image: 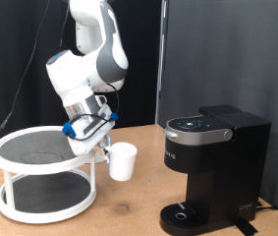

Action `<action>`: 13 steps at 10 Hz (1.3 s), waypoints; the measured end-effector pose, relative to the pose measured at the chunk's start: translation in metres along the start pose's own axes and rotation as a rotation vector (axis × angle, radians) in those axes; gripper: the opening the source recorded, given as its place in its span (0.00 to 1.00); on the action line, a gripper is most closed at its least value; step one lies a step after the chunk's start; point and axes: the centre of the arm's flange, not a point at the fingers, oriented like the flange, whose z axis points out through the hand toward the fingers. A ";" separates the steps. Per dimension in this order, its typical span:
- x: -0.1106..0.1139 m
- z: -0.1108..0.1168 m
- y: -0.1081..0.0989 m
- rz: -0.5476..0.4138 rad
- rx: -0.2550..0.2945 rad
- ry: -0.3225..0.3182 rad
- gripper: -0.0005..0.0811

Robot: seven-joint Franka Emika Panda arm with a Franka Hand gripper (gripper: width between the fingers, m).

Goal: Make a cup of coffee with the keurig machine

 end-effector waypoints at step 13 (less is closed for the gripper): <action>-0.023 0.073 0.040 -0.047 -0.032 -0.093 0.01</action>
